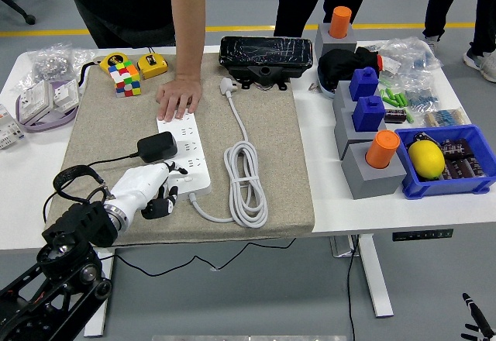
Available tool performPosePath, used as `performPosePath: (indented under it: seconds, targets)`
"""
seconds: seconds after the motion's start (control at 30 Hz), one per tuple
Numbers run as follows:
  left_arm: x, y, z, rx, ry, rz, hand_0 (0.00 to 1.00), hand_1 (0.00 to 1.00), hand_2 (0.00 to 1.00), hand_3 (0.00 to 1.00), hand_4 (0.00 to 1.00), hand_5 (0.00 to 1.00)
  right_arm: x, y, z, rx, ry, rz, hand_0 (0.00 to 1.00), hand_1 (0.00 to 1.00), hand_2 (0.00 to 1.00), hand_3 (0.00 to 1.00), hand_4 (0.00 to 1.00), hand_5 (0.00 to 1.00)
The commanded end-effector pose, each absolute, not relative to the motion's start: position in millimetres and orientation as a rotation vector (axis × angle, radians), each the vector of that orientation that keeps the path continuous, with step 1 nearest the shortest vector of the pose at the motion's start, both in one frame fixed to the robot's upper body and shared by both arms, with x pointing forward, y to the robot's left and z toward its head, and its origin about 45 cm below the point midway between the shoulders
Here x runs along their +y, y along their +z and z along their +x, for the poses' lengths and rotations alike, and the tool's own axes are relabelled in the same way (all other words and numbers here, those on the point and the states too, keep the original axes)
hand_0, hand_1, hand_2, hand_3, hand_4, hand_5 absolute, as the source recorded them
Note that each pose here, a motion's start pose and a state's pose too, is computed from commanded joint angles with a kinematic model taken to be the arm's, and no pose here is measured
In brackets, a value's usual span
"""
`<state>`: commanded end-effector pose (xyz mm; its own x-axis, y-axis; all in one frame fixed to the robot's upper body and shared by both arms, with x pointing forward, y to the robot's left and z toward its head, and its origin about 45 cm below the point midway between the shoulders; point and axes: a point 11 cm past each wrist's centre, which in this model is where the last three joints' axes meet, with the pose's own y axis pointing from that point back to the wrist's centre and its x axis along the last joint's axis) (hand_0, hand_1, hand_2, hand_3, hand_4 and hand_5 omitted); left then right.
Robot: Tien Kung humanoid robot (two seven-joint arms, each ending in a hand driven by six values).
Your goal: Pick up the plug,place it near the board,insert it into the board,press the button
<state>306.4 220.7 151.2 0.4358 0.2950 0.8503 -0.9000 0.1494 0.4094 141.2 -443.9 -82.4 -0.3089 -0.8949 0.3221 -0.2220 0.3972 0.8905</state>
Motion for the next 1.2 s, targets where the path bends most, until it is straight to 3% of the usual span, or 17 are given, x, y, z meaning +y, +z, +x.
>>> performPosePath:
  seconds: [1.2]
  targets:
    - [221.2,140.9,305.4,-0.675,0.949,1.099,0.179,0.002,0.107,0.762,0.29,0.002,-444.0,-81.9,142.6,-1.773,-0.956,0.976,0.998,0.866,0.781,0.839,0.998,0.998]
